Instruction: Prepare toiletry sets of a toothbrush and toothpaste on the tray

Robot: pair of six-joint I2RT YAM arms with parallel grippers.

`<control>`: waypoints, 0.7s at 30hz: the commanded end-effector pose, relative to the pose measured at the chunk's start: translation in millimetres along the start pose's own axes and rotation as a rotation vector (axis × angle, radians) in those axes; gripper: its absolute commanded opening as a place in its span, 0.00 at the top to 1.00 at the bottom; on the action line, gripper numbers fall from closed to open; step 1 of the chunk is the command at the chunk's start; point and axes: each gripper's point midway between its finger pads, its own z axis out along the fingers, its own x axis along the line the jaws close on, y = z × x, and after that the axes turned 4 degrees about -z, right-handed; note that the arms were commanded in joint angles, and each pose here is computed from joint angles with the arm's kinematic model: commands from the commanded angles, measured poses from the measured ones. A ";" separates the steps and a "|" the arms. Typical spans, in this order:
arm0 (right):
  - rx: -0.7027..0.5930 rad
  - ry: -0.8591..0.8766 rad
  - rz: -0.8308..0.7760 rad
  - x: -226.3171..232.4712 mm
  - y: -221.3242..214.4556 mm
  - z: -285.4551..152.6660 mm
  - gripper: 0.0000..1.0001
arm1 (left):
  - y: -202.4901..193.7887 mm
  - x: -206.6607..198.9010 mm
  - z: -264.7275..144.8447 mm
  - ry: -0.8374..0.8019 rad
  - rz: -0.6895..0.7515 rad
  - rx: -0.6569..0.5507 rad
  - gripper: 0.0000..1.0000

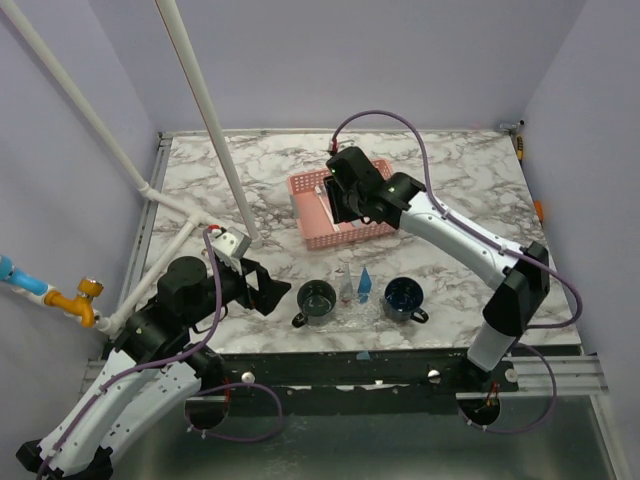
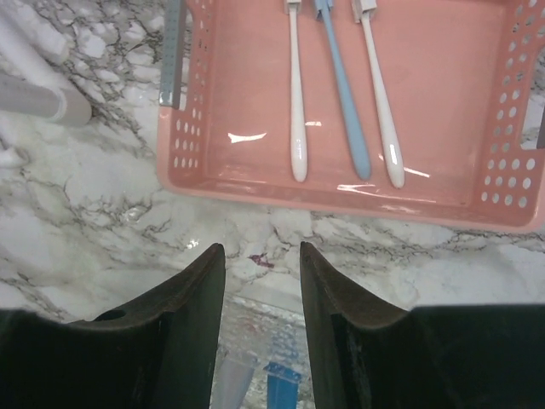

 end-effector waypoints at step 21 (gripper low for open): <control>0.172 0.040 -0.029 -38.3 -16.1 185.2 0.53 | 1.7 11.6 1.9 0.056 0.025 -0.012 0.01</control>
